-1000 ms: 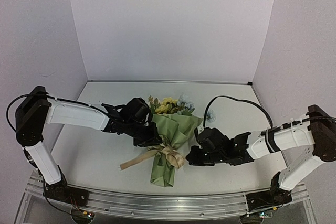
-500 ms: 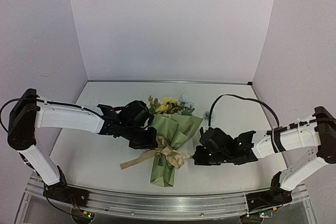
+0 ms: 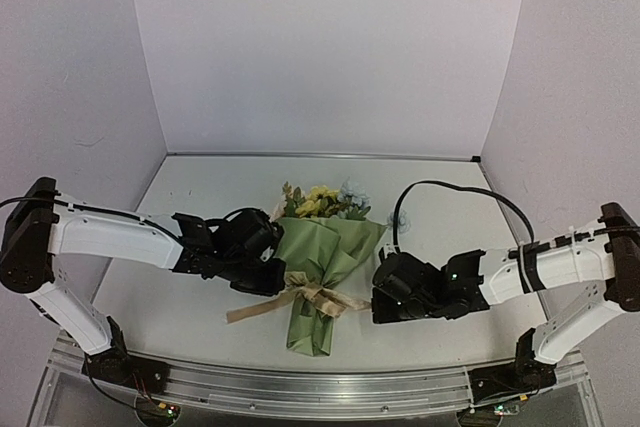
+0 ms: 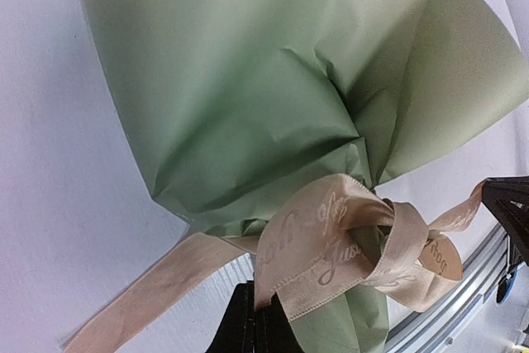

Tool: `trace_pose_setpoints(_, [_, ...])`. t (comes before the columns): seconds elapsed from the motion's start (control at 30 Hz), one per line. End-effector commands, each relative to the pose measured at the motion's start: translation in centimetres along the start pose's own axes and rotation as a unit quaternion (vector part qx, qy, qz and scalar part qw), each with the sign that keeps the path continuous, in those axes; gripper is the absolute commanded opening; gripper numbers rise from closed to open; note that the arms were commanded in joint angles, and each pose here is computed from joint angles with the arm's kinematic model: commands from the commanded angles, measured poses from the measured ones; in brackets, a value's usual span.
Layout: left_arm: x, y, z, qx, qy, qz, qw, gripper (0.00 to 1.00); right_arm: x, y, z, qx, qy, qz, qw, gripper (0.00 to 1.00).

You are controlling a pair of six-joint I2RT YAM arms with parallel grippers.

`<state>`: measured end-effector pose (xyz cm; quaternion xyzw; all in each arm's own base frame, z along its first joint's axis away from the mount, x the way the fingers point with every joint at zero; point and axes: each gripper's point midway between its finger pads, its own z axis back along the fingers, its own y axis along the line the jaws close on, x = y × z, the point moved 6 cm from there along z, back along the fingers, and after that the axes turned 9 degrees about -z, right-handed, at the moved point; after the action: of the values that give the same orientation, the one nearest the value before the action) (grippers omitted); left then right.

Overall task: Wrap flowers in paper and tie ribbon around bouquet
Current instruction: Tie the half-tied ribbon around the folded bouquet.

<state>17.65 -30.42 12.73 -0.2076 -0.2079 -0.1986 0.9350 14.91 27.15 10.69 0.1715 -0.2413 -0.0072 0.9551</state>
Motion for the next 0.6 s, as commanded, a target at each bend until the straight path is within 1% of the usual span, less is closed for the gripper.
trace_pose_setpoints(0.0, [1.4,0.0,0.2,0.007,-0.053,0.013,0.998,0.0,1.6,-0.6,0.8,-0.06,-0.048,0.011,0.997,0.0])
trace_pose_setpoints(0.13, [1.8,0.1,0.4,0.014,-0.071,0.023,0.997,0.0,2.2,-0.5,0.9,-0.075,-0.063,0.015,0.995,0.0])
trace_pose_setpoints(0.27, [1.8,0.4,-0.2,0.032,-0.069,0.025,0.997,0.0,2.8,-0.8,0.5,-0.097,-0.068,0.01,0.993,0.0])
trace_pose_setpoints(0.4, [2.1,-0.3,-0.5,0.01,-0.069,0.027,0.997,0.0,3.5,-0.9,0.4,-0.103,-0.069,0.003,0.992,0.0])
trace_pose_setpoints(0.47, [2.2,-0.7,-0.6,-0.004,-0.067,0.029,0.997,0.03,3.6,-0.5,0.5,-0.096,-0.067,0.006,0.993,0.0])
trace_pose_setpoints(0.57, [2.3,-1.0,-0.6,-0.015,-0.066,0.037,0.997,0.12,3.7,-0.1,0.7,-0.088,-0.064,0.009,0.994,0.0])
